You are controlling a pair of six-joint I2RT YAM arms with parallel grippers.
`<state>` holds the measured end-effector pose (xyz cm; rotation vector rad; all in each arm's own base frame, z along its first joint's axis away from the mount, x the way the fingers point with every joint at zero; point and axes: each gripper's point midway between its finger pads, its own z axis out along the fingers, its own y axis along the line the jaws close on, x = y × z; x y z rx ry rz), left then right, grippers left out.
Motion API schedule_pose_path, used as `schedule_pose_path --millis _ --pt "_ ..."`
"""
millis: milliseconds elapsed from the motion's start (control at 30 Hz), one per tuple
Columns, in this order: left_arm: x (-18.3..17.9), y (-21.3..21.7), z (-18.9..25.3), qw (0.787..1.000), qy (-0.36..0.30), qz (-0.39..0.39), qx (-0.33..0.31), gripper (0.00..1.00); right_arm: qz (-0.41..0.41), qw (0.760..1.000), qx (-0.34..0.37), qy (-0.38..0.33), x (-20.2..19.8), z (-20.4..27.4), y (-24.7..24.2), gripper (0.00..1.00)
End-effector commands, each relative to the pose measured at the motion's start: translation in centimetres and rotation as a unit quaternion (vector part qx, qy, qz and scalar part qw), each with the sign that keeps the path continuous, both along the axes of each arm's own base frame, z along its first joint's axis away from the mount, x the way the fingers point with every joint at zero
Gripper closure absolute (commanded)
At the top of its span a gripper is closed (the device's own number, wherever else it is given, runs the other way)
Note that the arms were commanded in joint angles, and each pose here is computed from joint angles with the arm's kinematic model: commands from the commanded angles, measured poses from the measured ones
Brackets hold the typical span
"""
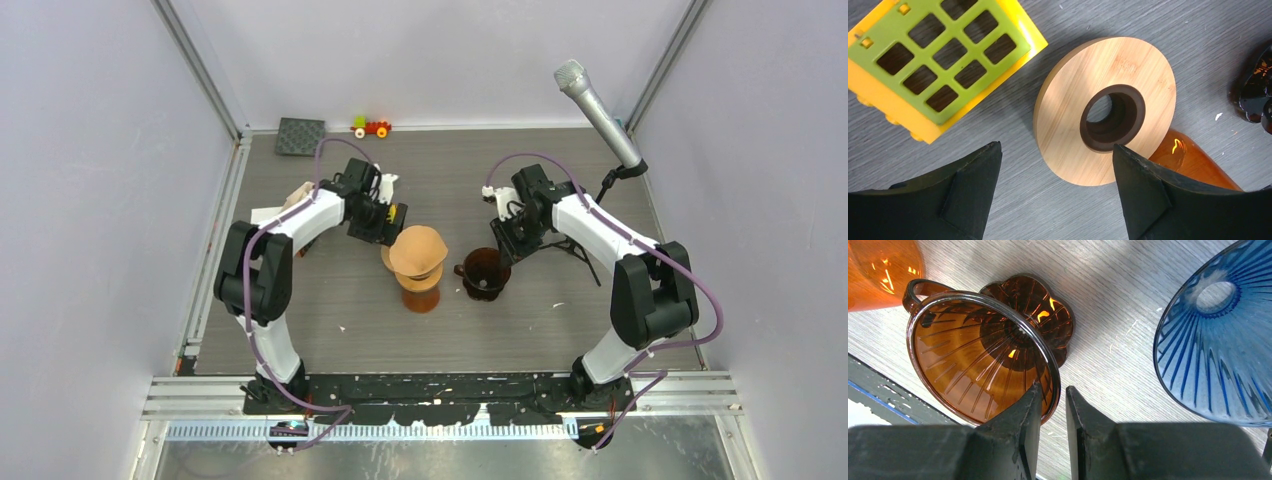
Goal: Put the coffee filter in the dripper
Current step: Move the coffee server to the center of the board, then pick up the dripper holder from the center of the board.
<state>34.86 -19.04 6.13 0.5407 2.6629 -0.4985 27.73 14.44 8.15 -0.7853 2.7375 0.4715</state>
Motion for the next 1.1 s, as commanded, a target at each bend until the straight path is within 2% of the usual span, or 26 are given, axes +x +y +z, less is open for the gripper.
schedule_pose_path --millis 0,200,400,567,900,1067 --pt "1.3 -1.4 0.2 1.000 -0.027 -0.003 0.000 0.18 0.003 1.000 0.004 -0.022 0.2 1.1 0.1 0.70" --pt "2.1 -1.4 -0.3 0.998 -0.052 -0.001 0.034 0.23 0.006 1.000 0.006 -0.021 0.1 1.0 0.1 0.63" --pt "2.3 -1.7 -1.2 0.994 -0.069 -0.011 0.079 0.24 0.008 1.000 0.012 -0.018 0.0 1.1 0.3 0.62" --pt "1.6 -1.2 -2.9 0.994 -0.051 -0.014 0.096 0.29 0.010 1.000 0.011 -0.019 -0.1 1.0 0.3 0.62" --pt "0.5 -1.4 -3.7 0.996 -0.031 -0.026 0.084 0.45 0.012 1.000 0.011 -0.016 -0.2 0.8 0.2 0.61" --pt "0.4 -1.0 -3.2 0.997 -0.025 -0.020 0.069 0.58 0.013 1.000 0.011 -0.017 -0.2 0.8 0.2 0.61"
